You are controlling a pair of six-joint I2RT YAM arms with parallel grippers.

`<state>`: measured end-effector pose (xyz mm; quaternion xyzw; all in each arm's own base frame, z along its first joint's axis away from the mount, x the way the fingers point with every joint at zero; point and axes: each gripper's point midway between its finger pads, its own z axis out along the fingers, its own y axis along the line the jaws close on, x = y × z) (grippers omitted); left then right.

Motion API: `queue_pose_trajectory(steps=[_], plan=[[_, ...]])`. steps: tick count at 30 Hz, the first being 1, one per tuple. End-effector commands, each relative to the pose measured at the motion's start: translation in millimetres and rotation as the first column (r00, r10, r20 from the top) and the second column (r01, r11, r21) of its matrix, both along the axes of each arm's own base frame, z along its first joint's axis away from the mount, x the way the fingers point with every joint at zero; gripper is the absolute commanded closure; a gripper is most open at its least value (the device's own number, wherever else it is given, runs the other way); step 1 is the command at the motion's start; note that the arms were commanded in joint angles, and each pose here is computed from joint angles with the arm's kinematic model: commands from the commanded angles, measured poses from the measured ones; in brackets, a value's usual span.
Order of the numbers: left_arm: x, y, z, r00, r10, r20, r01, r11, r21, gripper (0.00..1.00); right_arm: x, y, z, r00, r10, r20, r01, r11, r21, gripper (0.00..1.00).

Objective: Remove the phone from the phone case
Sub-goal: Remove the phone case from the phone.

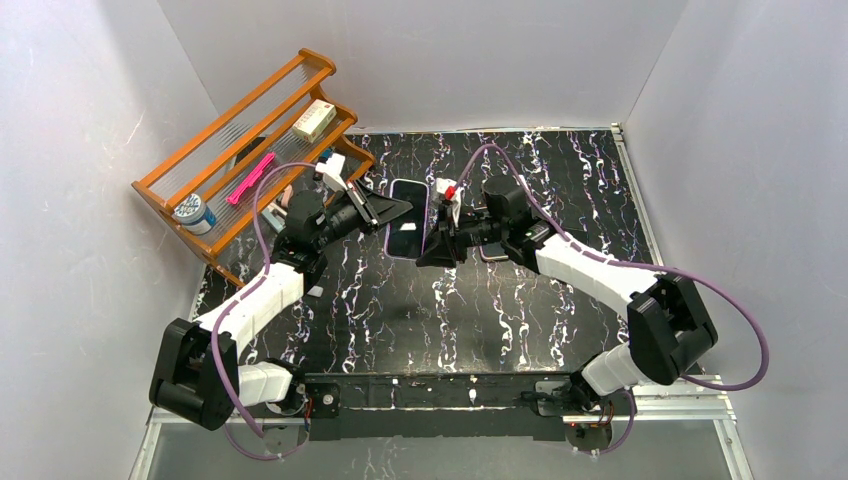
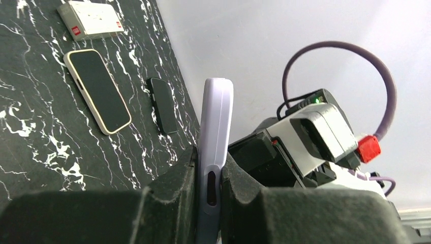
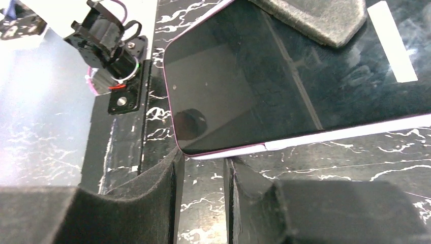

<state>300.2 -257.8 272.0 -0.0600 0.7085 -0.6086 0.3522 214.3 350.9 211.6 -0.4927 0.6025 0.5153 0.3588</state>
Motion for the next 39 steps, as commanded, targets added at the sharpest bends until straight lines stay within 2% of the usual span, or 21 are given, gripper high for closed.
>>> queue_pose_trajectory(steps=[1,9,16,18,23,28,33,36,39], plan=[[-37,-18,58,0.991,-0.134,-0.005,0.131,0.978,-0.162,1.00,57,14,26,0.938,-0.204,0.282,0.198,0.979,0.049,0.99],[-39,-17,58,0.991,-0.137,-0.003,0.134,0.977,-0.166,1.00,82,9,22,0.893,-0.336,0.301,0.336,0.940,0.051,0.99],[-38,-13,58,0.994,-0.108,0.019,0.110,0.981,-0.162,1.00,76,-2,15,0.896,-0.395,0.200,0.389,0.918,0.073,0.98],[-37,-12,58,0.995,-0.099,0.019,0.101,0.982,-0.162,1.00,72,-6,13,0.898,-0.414,0.149,0.406,0.910,0.080,0.91],[-30,-2,54,0.999,-0.022,0.039,0.027,0.988,-0.153,1.00,60,-19,22,0.882,-0.468,0.046,0.461,0.880,0.118,0.63],[-15,16,39,0.995,0.100,0.026,-0.095,0.986,-0.137,1.00,49,-35,38,0.846,-0.529,-0.057,0.532,0.835,0.145,0.46],[-3,32,25,0.975,0.223,0.008,-0.220,0.968,-0.123,1.00,36,-42,51,0.808,-0.542,-0.231,0.580,0.800,0.153,0.38],[1,40,21,0.961,0.277,-0.001,-0.275,0.953,-0.126,1.00,20,-38,64,0.809,-0.472,-0.349,0.554,0.812,0.185,0.32],[4,46,21,0.949,0.315,-0.004,-0.313,0.940,-0.134,1.00,11,-39,70,0.775,-0.421,-0.472,0.563,0.799,0.211,0.31]])
